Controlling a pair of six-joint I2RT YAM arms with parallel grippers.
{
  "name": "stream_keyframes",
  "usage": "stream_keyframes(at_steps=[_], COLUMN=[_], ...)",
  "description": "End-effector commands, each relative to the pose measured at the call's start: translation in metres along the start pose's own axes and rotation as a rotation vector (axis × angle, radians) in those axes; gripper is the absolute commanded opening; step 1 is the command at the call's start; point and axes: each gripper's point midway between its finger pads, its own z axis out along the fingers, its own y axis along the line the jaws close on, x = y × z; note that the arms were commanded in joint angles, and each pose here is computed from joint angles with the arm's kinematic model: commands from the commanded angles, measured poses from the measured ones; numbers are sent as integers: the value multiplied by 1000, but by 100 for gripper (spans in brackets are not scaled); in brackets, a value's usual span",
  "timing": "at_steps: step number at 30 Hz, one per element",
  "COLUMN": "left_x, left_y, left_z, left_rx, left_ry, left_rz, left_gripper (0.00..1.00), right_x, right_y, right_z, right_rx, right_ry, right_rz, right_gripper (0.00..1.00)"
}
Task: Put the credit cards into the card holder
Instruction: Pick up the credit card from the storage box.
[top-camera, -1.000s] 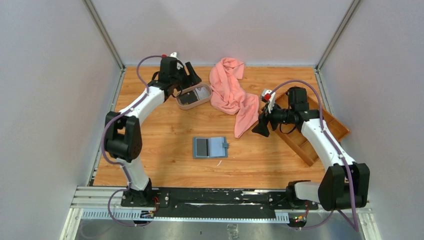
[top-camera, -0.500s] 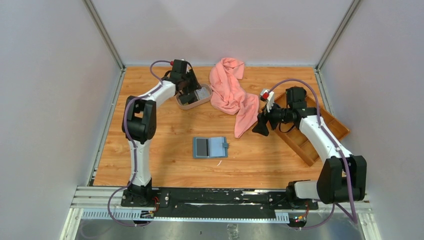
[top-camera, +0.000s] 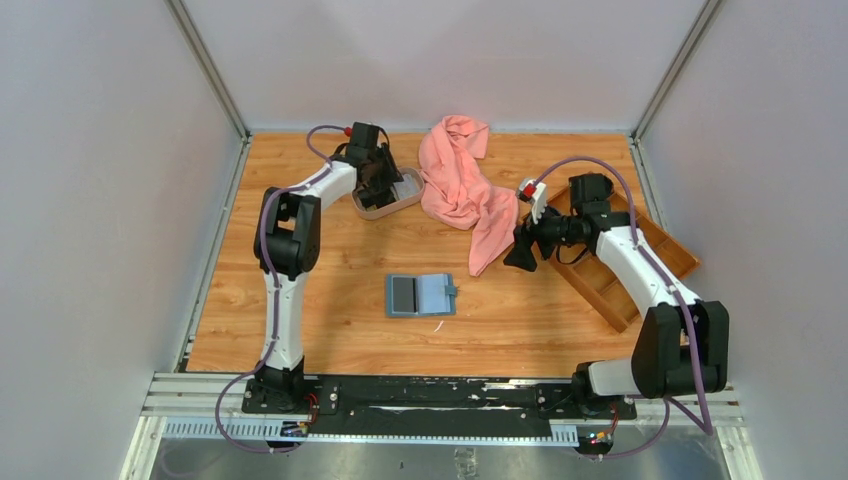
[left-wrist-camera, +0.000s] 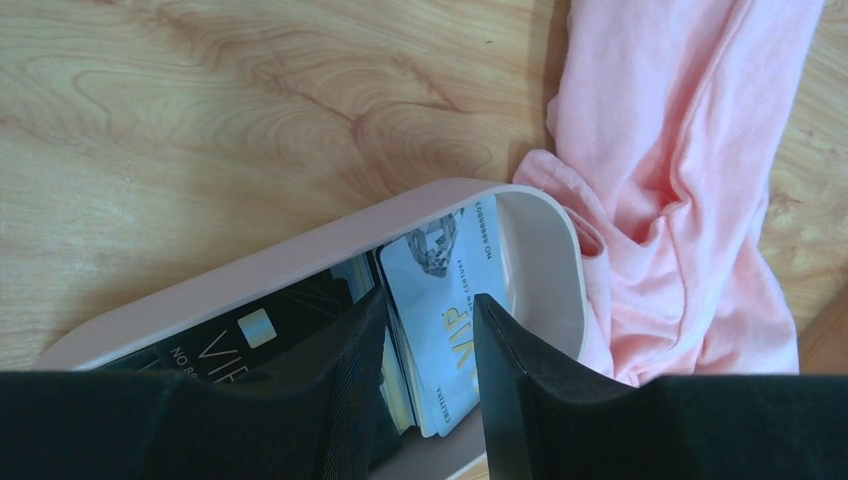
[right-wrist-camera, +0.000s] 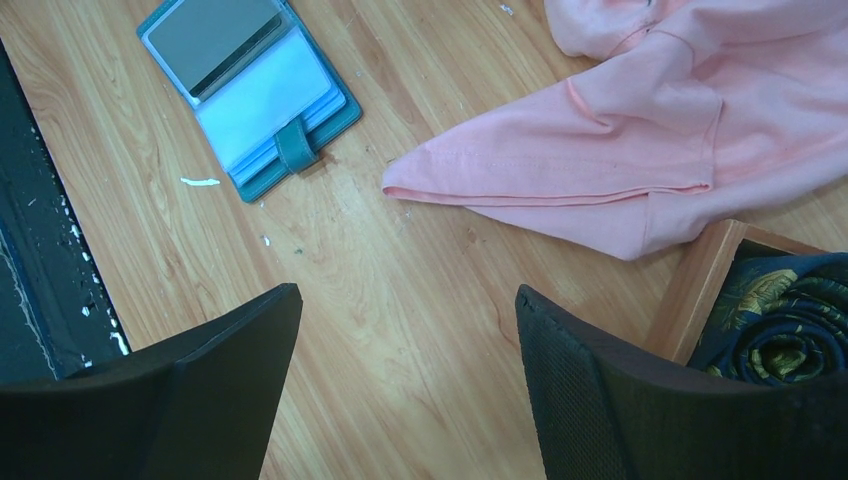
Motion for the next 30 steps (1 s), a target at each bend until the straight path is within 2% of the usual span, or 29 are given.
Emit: stream_keyframes(at_steps=[1,6,10,26,30], left_x=[5,9,14,6,1], left_y=[8,16,20,6,3], left_z=[7,10,15,3,-2], left_rx=[-23,-52,-62,-18,-8], left_ry=[21,29,40,26,15], left_rz=[-21,-22,-35,-27,-24], left_gripper=[41,43,41,3,0], right_x=[-3,-3,-2,-5,-4], right_y=[-1,-1,-1,1,1], right_z=[-4,-4,-3,-6,-6], right_rx=[-7,-9,-9,-8,-7], right_ry=[1,1,3,-2,-2], right_rz=[30,31,30,25,26], right_gripper=[82,82,82,82,82])
